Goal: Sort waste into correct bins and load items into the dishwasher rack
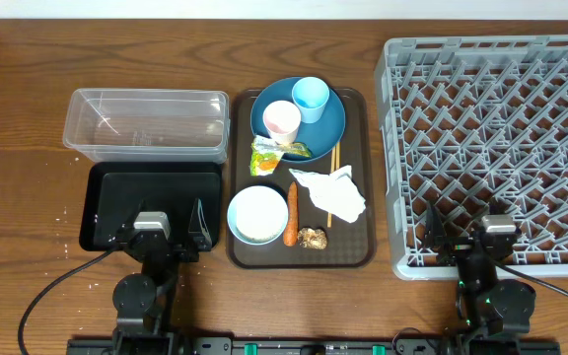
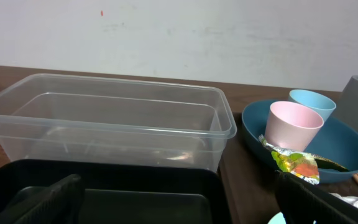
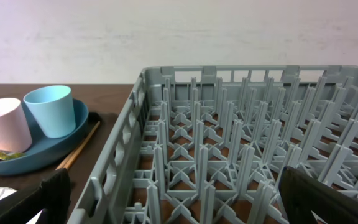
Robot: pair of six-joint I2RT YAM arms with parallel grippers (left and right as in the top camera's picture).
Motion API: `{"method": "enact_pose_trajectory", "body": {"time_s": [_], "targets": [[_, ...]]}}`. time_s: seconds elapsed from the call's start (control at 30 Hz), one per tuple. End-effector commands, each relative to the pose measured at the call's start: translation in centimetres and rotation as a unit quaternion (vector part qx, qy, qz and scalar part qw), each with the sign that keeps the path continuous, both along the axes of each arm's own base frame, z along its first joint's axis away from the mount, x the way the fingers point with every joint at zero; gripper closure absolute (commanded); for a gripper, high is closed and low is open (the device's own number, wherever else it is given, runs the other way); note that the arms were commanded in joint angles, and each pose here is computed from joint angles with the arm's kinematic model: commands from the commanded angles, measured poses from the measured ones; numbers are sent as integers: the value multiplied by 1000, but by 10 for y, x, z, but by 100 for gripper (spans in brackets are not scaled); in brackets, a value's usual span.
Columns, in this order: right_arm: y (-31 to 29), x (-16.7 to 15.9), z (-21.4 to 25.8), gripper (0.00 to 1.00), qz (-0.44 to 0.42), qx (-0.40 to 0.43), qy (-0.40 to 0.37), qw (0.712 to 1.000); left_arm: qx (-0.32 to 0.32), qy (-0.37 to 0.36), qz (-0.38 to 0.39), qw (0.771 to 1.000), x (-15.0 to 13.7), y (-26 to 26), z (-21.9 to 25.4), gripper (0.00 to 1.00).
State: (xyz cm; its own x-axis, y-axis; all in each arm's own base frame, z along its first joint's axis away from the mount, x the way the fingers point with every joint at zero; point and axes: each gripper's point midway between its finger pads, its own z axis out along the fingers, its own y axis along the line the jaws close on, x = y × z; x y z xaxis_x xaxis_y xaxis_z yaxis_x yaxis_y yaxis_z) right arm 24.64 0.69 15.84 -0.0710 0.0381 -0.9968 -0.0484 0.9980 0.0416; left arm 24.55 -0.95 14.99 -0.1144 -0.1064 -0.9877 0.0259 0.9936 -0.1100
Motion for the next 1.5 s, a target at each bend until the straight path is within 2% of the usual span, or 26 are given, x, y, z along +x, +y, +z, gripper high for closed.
{"method": "enact_pose_trajectory", "body": {"time_s": [0.0, 0.5, 0.87, 1.13, 1.47], "targets": [[0, 0, -1, 1, 2, -8, 1, 1000, 8, 28, 1, 1000, -1, 1, -16, 2], [0, 0, -1, 1, 2, -8, 1, 1000, 7, 25, -6, 1000, -1, -1, -14, 2], [0, 0, -1, 1, 2, -8, 1, 1000, -21, -5, -38, 999, -5, -13, 18, 2], [0, 0, -1, 1, 2, -8, 1, 1000, -26, -24, -52, 998, -12, -18, 64, 2], [0, 0, -1, 1, 2, -7, 1, 1000, -28, 36, -66, 997, -11, -23, 135, 2]]}}
